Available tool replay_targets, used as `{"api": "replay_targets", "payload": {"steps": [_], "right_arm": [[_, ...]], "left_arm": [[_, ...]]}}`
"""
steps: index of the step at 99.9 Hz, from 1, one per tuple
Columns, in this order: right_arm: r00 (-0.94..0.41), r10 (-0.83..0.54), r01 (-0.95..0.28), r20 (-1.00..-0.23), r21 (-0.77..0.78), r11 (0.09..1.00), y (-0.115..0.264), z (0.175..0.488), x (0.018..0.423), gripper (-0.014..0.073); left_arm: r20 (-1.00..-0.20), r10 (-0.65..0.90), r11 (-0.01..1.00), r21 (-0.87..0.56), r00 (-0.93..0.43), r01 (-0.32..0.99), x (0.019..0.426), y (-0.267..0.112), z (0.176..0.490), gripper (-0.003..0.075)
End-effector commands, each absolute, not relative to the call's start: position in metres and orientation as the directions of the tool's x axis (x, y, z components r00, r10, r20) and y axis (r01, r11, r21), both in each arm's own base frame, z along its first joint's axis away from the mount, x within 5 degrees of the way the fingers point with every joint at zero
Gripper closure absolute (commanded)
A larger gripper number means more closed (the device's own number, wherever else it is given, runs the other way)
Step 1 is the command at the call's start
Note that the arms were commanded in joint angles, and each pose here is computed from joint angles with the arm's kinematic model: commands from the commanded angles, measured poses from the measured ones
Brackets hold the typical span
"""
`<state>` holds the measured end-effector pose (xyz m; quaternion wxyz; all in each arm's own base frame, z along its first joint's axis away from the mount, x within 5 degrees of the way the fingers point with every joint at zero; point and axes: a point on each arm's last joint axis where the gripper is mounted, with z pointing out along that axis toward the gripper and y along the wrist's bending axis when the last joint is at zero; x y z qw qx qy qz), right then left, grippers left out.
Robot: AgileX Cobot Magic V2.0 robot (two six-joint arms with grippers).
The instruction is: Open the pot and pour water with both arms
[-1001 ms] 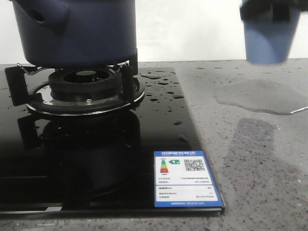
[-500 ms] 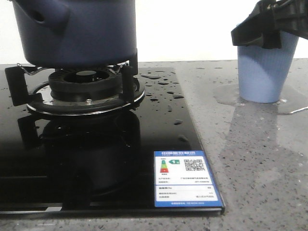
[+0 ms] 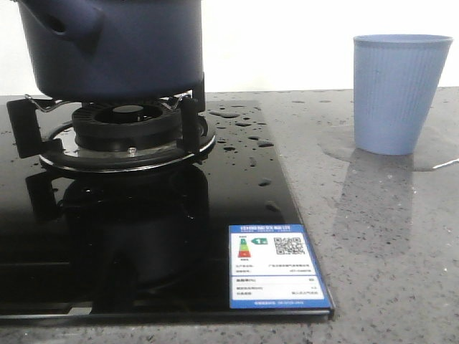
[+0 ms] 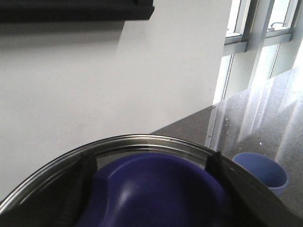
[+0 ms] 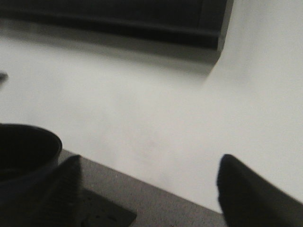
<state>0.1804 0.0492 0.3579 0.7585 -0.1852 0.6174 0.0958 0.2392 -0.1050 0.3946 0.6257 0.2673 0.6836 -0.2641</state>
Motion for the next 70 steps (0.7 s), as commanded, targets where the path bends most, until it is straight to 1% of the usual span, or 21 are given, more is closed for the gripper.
{"api": "replay_targets", "payload": {"steps": [1,2,3,4,6,15,33,59,67,70], "right_arm": [[0.314,-0.033,-0.352,-0.949,-0.149,0.924,0.044,0.383,0.159,0.0416],[0.316,-0.035,-0.349,-0.948,-0.150,0.925,0.044,0.384,0.158,0.0486],[0.319,-0.037,-0.342,-0.947,-0.151,0.928,0.043,0.385,0.155,0.0522],[0.319,-0.038,-0.338,-0.947,-0.151,0.929,0.043,0.385,0.154,0.0593],[0.323,-0.041,-0.328,-0.946,-0.152,0.932,0.041,0.387,0.150,0.0663],[0.328,-0.033,-0.297,-0.944,-0.136,0.945,0.036,0.392,0.137,0.0652],[0.357,-0.021,-0.269,-0.934,-0.124,0.955,0.032,0.398,0.119,0.0652],[0.374,-0.014,-0.257,-0.927,-0.118,0.959,0.029,0.401,0.110,0.0652],[0.372,-0.015,-0.255,-0.928,-0.118,0.960,0.029,0.401,0.109,0.0652],[0.372,-0.015,-0.255,-0.928,-0.118,0.960,0.029,0.401,0.109,0.0652]], "left_arm": [[-0.995,-0.039,0.699,-0.089,-0.086,0.710,0.243,-0.109,0.403,0.0533],[-0.996,-0.034,0.697,-0.085,-0.086,0.712,0.244,-0.110,0.402,0.0533],[-0.995,-0.031,0.694,-0.087,-0.091,0.715,0.246,-0.111,0.400,0.0533],[-0.995,-0.029,0.692,-0.087,-0.093,0.716,0.247,-0.111,0.399,0.0533],[-0.995,-0.021,0.690,-0.085,-0.098,0.719,0.249,-0.112,0.396,0.0533],[-0.995,0.007,0.669,-0.071,-0.102,0.739,0.258,-0.116,0.389,0.0533],[-0.994,0.019,0.669,-0.068,-0.107,0.740,0.279,-0.126,0.388,0.0533],[-0.989,0.032,0.674,-0.084,-0.142,0.734,0.301,-0.132,0.377,0.0531],[-0.988,0.041,0.675,-0.083,-0.149,0.733,0.303,-0.133,0.374,0.0503],[-0.988,0.041,0.677,-0.083,-0.149,0.732,0.303,-0.133,0.374,0.0467]]}}
